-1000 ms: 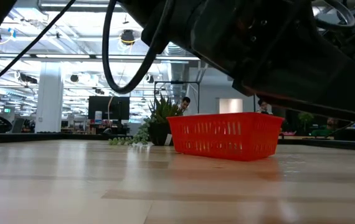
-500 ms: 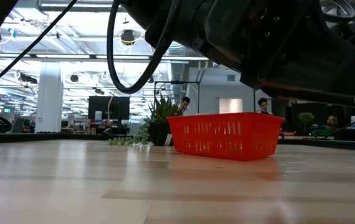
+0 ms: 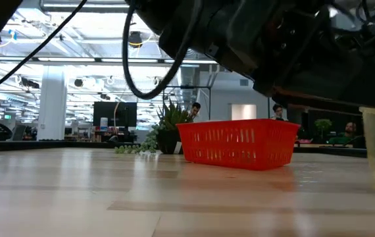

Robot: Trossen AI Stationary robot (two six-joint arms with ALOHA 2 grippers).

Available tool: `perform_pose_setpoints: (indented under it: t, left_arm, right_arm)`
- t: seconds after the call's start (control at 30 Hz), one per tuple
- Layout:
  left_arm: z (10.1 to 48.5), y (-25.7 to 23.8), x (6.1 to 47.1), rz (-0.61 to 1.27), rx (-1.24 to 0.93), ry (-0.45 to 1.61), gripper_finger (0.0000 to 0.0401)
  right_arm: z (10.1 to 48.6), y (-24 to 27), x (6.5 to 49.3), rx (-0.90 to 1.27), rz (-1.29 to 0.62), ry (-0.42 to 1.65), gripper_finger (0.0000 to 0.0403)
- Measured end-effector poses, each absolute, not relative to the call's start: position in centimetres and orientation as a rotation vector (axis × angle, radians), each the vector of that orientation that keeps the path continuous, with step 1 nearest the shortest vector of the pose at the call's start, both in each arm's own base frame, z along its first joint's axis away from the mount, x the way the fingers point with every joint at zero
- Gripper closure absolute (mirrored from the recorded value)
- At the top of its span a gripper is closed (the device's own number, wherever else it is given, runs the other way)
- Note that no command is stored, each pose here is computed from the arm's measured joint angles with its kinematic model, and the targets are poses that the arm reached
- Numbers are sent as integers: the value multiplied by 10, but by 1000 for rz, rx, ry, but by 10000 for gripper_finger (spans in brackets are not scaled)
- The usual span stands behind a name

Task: Pick and place pill bottles into a basket
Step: Put the right yellow pill bottle into the red bin

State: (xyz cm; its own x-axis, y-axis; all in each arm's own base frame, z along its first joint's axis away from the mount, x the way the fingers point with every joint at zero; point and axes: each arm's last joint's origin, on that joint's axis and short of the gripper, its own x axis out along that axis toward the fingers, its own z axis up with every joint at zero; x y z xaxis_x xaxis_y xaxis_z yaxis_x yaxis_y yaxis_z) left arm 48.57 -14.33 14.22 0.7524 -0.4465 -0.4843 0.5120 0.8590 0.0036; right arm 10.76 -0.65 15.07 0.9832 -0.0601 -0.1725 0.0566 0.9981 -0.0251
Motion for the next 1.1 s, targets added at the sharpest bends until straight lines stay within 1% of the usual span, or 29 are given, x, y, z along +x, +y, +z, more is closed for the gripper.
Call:
perform_pose_setpoints:
  t: [0.27,0.47,0.6,0.93,1.1]
  left_arm:
    - [175,-112,484,-467,144,500,293]
    - [198,-88,477,-411,185,554,287]
    - [205,-78,472,-374,219,601,287]
    - [230,-55,459,-308,255,624,288]
    - [226,-42,456,-287,241,644,289]
  right_arm:
    - [151,-7,108,-20,-59,174,230]
    - [151,-7,108,-20,-59,174,230]
    - [151,-7,108,-20,-59,174,230]
    - [151,-7,108,-20,-59,174,230]
    - [151,-7,108,-20,-59,174,230]
